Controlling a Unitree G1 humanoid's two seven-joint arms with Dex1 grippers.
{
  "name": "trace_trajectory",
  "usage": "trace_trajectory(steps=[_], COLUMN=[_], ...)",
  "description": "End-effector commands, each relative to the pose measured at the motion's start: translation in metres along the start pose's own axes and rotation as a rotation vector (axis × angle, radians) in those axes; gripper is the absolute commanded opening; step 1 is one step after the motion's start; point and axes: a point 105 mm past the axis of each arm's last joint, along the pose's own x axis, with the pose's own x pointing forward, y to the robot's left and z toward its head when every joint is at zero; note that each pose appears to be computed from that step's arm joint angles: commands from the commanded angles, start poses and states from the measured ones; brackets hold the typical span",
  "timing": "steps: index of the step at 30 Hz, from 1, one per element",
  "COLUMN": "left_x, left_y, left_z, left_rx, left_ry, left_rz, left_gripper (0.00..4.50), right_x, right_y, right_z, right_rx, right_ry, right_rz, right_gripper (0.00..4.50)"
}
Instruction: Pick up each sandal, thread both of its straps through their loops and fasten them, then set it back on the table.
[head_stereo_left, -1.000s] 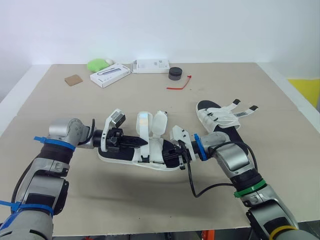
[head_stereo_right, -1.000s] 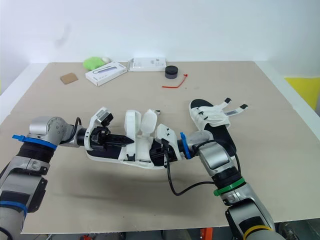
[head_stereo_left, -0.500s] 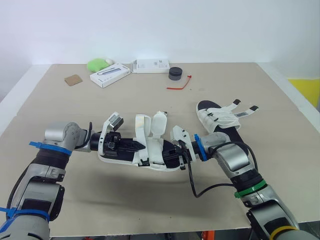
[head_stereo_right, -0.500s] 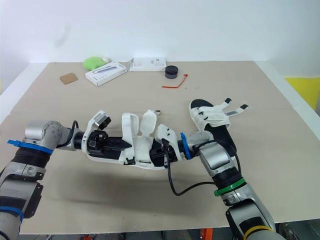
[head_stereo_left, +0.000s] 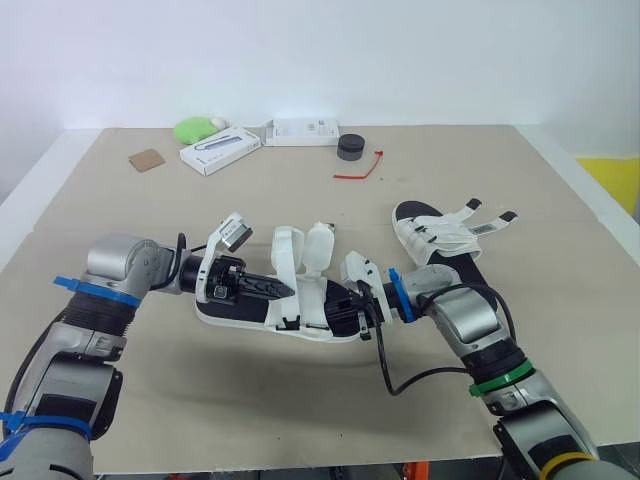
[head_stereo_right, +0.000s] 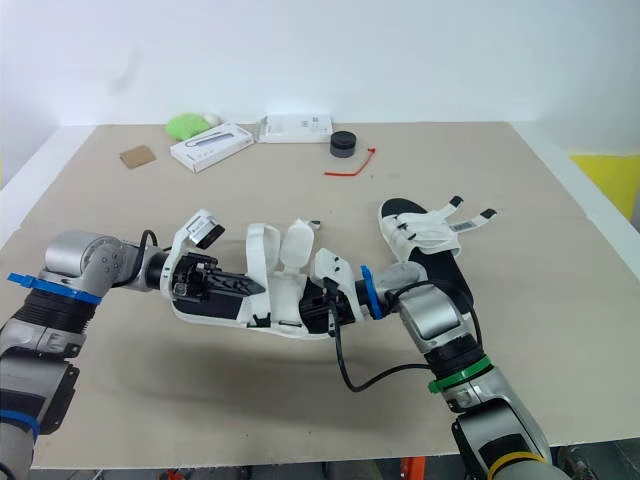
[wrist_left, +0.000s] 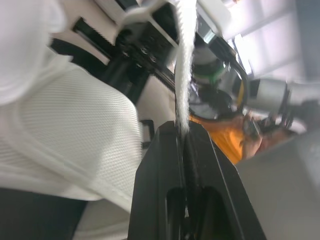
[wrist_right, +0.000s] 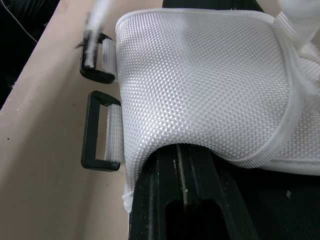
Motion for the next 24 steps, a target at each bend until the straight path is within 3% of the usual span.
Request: trace_trajectory(steps=[1,14,24], left_x=[0.002,-0.003,-0.008], left_y=[0.001,0.018,0.014], left_z=[-0.007,0.01,0.001], left_rx=[0.05,0.142,0.179], left_ry=[0.038,-0.061,0.006], left_rz=[0.004,0.069,0.041], left_gripper=[0.12,0.12,0.12], right_x=[0.012,0.013,0.012], right_y=[0.012,0.013,0.013], right_z=[-0.042,-0.042,-0.043], right_rx=[0.138,0.138,0.144], right_ry=[0.107,0.108,0.108], right_rz=[0.042,0.044,0.039], right_gripper=[0.0,0.0,0.0])
